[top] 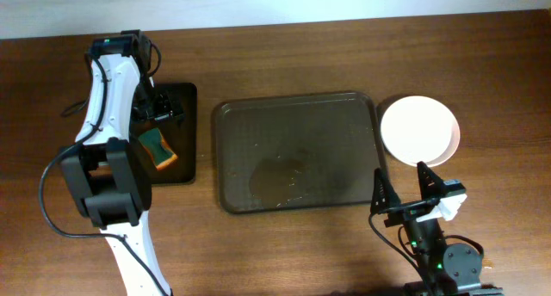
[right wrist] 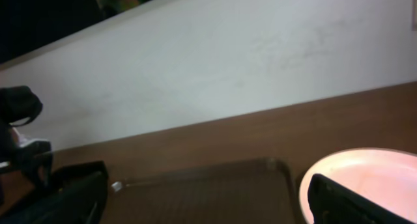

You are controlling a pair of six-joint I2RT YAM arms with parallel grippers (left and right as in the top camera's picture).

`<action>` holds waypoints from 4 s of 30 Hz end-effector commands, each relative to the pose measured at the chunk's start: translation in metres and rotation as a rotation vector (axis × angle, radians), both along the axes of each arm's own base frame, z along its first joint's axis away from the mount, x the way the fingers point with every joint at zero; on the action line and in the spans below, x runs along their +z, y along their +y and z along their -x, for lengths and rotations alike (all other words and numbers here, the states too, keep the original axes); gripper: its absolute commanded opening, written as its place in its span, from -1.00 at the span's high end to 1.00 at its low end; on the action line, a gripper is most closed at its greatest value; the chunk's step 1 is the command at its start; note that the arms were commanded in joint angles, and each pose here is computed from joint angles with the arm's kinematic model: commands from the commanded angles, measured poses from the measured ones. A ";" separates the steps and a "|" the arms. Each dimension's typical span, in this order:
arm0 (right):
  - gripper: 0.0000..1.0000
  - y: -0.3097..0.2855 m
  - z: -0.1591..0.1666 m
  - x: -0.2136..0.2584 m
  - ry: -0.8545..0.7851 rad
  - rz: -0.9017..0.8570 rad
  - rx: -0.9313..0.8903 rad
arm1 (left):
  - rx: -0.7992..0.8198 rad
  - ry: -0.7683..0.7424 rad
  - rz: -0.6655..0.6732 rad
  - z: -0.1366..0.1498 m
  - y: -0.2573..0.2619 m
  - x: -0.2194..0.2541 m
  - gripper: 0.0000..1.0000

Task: Clean dirty plates on tray and stack at the side

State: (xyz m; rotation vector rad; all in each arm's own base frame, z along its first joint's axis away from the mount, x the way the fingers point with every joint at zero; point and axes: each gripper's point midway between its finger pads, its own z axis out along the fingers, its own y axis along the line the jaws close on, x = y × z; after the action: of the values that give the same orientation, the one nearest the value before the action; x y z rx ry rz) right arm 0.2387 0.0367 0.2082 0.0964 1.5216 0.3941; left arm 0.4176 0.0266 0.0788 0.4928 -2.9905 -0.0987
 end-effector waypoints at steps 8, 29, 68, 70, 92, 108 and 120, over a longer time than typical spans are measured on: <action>-0.97 -0.003 -0.005 -0.051 0.091 0.241 -0.022 | 0.006 -0.014 0.006 -0.003 0.002 0.003 -0.99; -0.97 -0.003 -0.005 -0.051 0.091 0.241 -0.022 | 0.000 -0.221 -0.006 -0.001 0.000 0.085 -0.99; -0.97 -0.003 -0.005 -0.051 0.091 0.241 -0.022 | -0.498 -1.577 -0.236 0.172 -0.045 0.077 -0.99; -0.97 -0.003 -0.005 -0.051 0.091 0.241 -0.022 | -0.469 -1.580 -0.213 0.172 -0.045 0.076 -0.99; -0.97 -0.003 -0.005 -0.051 0.091 0.241 -0.022 | -0.345 -1.593 -0.146 0.172 -0.039 0.077 -0.99; -0.97 -0.003 -0.005 -0.051 0.091 0.241 -0.022 | -0.345 -1.593 -0.146 0.172 -0.039 0.077 -0.99; -0.97 -0.003 -0.005 -0.051 0.091 0.241 -0.022 | -0.345 -1.593 -0.146 0.172 -0.039 0.077 -0.99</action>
State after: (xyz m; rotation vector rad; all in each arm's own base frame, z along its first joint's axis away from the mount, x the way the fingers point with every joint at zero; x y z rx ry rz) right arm 0.2441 0.0324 0.1598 -0.0564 1.6413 0.1859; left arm 0.2458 -0.0116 0.1572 -0.1004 -4.6281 0.0944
